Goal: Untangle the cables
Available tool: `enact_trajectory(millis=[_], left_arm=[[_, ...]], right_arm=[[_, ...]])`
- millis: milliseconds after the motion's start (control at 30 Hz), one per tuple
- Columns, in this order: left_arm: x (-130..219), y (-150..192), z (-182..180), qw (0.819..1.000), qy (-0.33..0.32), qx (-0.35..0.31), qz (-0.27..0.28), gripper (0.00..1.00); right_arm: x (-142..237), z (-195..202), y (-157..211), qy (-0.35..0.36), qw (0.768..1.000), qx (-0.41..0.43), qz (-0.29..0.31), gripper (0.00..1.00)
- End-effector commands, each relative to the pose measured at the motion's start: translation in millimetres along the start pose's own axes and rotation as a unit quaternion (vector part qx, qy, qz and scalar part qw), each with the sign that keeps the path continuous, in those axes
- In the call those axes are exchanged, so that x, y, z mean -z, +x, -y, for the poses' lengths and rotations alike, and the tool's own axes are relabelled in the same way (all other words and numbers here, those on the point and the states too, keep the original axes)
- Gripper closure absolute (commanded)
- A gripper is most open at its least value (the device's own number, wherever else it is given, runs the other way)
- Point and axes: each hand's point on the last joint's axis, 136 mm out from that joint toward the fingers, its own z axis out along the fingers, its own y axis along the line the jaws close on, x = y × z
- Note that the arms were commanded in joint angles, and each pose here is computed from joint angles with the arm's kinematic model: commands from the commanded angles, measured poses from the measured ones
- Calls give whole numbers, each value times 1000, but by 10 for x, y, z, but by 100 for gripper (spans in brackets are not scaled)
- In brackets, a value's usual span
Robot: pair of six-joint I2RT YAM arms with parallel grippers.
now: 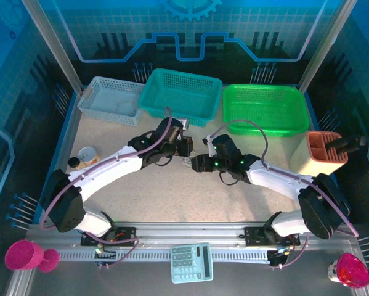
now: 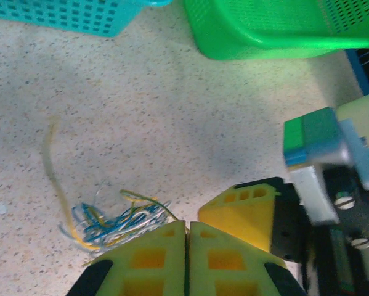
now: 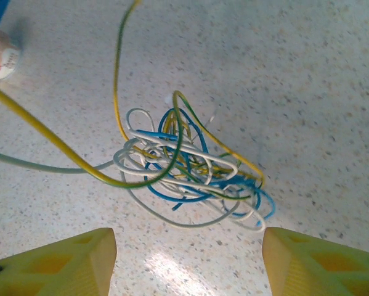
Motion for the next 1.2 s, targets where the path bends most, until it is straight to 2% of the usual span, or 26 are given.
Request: enact_trajectory(millis=[0,333,400,533,633,900,1167], left_arm=[[184,-91,223,999,38,0,1,100],[391,-269,501,995,94,26,17,100],[446,-311,562,993,107,32,21,100],[589,-417,709,989,135,39,32,100],[703,-511,795,987,151,41,42,100],[997,-779,924,981,172,33,80,100],[1252,-998,842,978,169,35,120,100]], right_arm=[[48,-165,-157,-25,999,24,27,34],[-80,-243,-390,-20,998,23,54,34],[-157,-166,-386,-5,998,14,54,40],[-305,-8,-322,14,999,-8,51,61],[-388,70,-227,18,999,-24,43,69],[-494,246,43,34,998,-47,19,68],[-511,327,206,41,998,-53,4,69]])
